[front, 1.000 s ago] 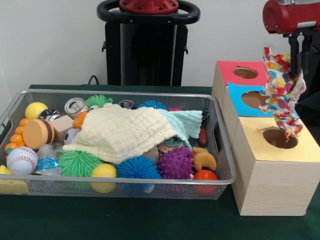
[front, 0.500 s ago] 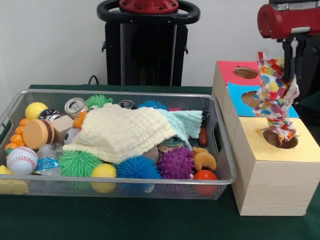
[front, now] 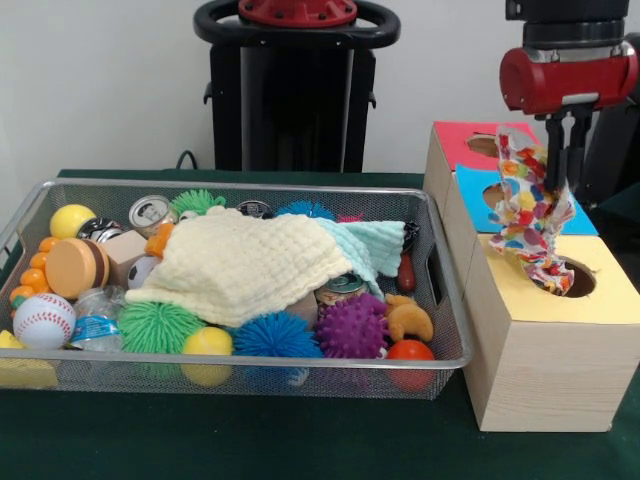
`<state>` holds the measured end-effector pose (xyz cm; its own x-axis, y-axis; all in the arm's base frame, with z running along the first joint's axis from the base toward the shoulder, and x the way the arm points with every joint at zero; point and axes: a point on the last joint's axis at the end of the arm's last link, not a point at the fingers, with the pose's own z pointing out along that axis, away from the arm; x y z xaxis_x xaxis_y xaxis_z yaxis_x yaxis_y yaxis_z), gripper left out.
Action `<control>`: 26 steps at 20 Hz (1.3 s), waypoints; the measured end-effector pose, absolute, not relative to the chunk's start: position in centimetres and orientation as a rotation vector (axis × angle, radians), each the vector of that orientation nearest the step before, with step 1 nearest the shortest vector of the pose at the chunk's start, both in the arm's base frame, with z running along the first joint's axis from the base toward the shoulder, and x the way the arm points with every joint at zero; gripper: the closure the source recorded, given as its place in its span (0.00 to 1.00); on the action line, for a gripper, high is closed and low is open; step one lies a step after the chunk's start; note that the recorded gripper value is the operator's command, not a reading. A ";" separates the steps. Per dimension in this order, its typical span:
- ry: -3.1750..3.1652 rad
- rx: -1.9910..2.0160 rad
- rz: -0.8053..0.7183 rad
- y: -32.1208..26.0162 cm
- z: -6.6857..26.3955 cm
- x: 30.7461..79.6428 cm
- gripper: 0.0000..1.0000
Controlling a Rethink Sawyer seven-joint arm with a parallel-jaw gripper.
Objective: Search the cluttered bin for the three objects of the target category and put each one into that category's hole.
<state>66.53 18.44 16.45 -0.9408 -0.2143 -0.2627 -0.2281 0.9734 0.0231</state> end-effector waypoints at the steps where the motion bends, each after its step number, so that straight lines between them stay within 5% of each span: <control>1: 2.867 -0.327 0.076 18.5 16.1 66.4 1.00; 12: 2.925 -0.351 0.066 19.1 12.5 64.8 1.00; 26: 2.729 -0.356 0.051 21.4 14.0 67.2 1.00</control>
<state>67.23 21.43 14.04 -0.8931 -0.2396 -0.3808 -0.2538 0.9672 -0.0134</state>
